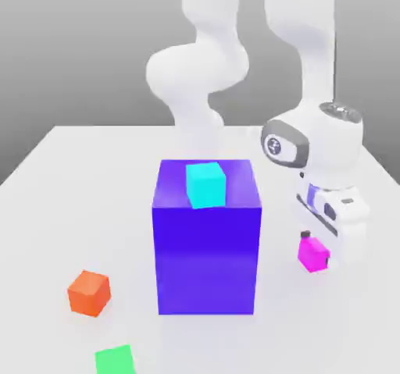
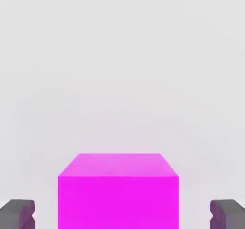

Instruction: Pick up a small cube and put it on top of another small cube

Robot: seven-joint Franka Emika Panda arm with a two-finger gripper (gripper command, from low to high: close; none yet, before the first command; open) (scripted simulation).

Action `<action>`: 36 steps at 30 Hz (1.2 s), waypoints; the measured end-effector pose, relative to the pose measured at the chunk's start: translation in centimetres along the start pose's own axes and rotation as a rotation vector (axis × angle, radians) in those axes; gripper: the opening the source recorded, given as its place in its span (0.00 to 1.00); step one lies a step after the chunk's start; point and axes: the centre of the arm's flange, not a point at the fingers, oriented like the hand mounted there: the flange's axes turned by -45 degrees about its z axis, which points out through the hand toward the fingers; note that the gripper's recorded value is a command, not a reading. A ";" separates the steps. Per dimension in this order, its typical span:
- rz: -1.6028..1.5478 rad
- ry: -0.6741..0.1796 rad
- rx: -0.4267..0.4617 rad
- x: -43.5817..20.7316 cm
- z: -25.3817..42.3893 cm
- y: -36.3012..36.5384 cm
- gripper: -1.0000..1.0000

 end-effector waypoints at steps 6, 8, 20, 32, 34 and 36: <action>0.000 -0.001 0.001 0.0 -0.4 0.0 0.00; 0.000 -0.001 0.001 0.0 -1.8 0.1 0.00; 0.399 -0.022 0.023 -6.0 -7.4 7.9 0.00; 1.466 -0.020 0.017 -35.7 -11.0 16.1 0.00; 1.588 -0.004 0.006 -39.9 -9.5 15.3 0.00; 1.626 0.000 0.001 -41.2 -6.8 15.0 0.00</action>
